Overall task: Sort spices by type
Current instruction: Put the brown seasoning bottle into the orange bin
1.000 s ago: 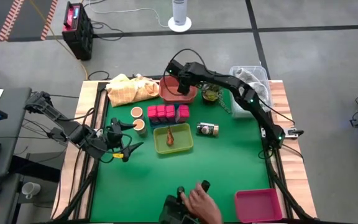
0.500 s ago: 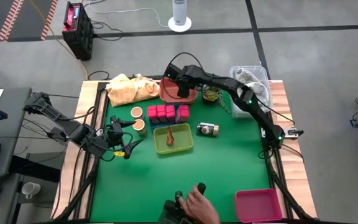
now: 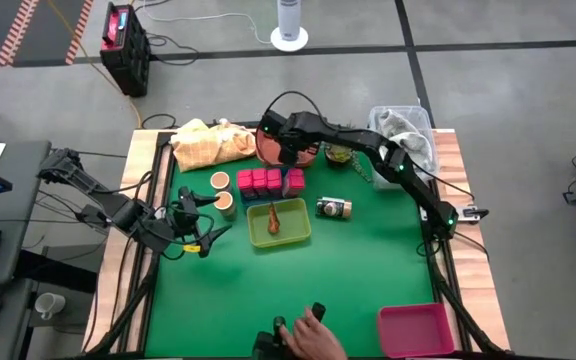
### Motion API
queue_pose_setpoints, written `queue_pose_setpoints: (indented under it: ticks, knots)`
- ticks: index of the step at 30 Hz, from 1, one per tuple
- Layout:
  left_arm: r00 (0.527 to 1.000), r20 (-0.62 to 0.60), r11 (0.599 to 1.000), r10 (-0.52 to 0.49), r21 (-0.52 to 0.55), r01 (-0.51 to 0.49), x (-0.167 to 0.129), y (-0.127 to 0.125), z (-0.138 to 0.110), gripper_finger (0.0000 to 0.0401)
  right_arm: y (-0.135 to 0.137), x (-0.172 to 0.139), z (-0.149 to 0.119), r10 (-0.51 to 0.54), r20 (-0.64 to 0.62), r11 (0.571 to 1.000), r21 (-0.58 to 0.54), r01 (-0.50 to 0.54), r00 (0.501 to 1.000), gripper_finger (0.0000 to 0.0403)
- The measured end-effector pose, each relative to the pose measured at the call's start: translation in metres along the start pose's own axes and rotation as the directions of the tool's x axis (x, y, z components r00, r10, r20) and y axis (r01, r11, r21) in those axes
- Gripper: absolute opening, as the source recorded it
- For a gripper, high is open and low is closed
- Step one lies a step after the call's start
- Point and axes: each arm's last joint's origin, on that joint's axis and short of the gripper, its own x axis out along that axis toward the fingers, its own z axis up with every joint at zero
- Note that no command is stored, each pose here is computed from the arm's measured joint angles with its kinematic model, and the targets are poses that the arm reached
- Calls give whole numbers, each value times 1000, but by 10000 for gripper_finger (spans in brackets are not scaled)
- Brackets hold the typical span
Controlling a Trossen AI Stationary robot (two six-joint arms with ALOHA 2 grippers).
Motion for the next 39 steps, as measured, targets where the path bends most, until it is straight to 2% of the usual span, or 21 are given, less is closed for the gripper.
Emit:
queue_pose_setpoints:
  ticks: [5, 10, 15, 22, 29, 32, 34, 37, 39]
  knots:
    - [1000, -1, 1000, -1, -2, 1, 0, 0, 0, 389, 0, 4, 3, 4, 30, 1000, 22, -4, 1000, 219]
    - [1000, -6, 1000, -2, 5, 2, 0, 0, -1, 389, 1, 3, 6, 8, 88, 998, 68, -14, 996, 247]
    - [1000, -14, 1000, -9, 7, 9, 0, 0, -1, 389, 3, 3, 6, 28, 94, 995, 90, -37, 995, 268]
    - [1000, -19, 1000, -12, 5, 12, 0, 0, -2, 389, 2, 1, 5, 14, 81, 992, 124, -24, 997, 272]
    - [1000, -24, 1000, -9, 13, 10, 0, 1, -3, 389, -11, -25, -5, -65, 73, 972, 230, 46, 995, 272]
    - [1000, -28, 1000, -7, 19, 8, 0, 1, -3, 389, -9, -38, -8, -84, 115, 970, 236, 55, 990, 272]
    - [999, -32, 1000, -6, 24, 6, 0, 1, -4, 389, -9, -50, -14, -115, 149, 951, 302, 65, 982, 272]
    - [999, -37, 999, -2, 43, 4, 0, 2, -5, 389, -8, -70, -20, -174, 256, 898, 437, 46, 951, 272]
    - [999, -41, 998, 6, 57, -4, 1, 3, -5, 389, -7, -84, -26, -207, 284, 867, 497, 41, 936, 272]
